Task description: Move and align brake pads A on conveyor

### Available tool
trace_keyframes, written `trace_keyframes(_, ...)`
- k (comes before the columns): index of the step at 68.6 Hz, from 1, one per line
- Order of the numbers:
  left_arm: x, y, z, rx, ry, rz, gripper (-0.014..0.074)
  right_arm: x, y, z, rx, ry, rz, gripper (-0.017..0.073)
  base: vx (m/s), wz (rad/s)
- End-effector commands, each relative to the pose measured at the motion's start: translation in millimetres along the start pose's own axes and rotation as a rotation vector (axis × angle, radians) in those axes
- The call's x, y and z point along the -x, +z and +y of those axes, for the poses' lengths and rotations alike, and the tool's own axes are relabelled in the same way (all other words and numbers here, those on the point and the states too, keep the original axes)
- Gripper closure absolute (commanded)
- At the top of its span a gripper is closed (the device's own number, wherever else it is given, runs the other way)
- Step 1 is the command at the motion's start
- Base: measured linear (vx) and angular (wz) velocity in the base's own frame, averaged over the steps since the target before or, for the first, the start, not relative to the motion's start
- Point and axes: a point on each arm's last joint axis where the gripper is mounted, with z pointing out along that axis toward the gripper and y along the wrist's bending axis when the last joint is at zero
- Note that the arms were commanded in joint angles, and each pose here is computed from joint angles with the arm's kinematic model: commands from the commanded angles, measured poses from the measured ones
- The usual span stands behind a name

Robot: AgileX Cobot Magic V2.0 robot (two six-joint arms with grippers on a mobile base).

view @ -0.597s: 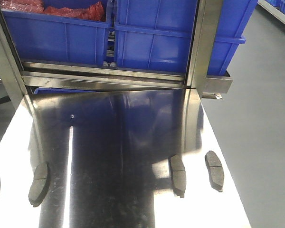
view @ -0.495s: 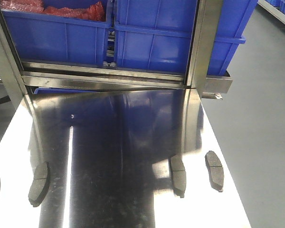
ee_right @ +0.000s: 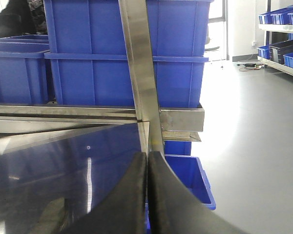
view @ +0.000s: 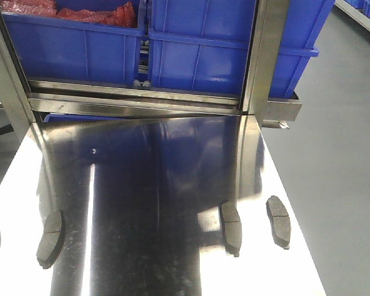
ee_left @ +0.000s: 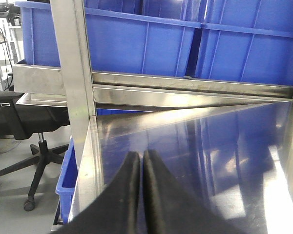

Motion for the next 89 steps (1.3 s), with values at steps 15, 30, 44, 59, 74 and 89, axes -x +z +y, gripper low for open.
trace_keyframes(15,14.6,-2.5,-0.6,-0.008,-0.002,-0.142,0.06,1.1,-0.7,0.0,0.007,-0.005,-0.072,0.0564,0.0,0.0)
trace_keyframes(30,37.5,-6.5,-1.2,-0.008,0.0,-0.169,0.06,1.1,-0.7,0.0,0.007,-0.005,-0.072,0.0564,0.0,0.0)
trace_keyframes(44,82.9,9.6,-1.4,0.01,0.028,0.112,0.06,1.1,-0.7,0.0,0.007,-0.005,-0.072,0.0564,0.0,0.0)
trace_keyframes(59,105.4,38.0,-2.4,0.01,0.016,0.246,0.0597,1.1,-0.7,0.0,0.007,-0.005,-0.072,0.0564,0.0,0.0)
trace_keyframes(74,104.7,40.8,-2.4,0.011,0.016,0.257,0.0435,1.1,-0.7,0.0,0.007,-0.005,-0.072,0.0564,0.0,0.0)
trace_keyframes(89,103.6,40.6,-2.3,0.011,0.017,0.267,-0.0047,1.1,-0.7,0.0,0.007,-0.005,-0.072,0.0564,0.0,0.0)
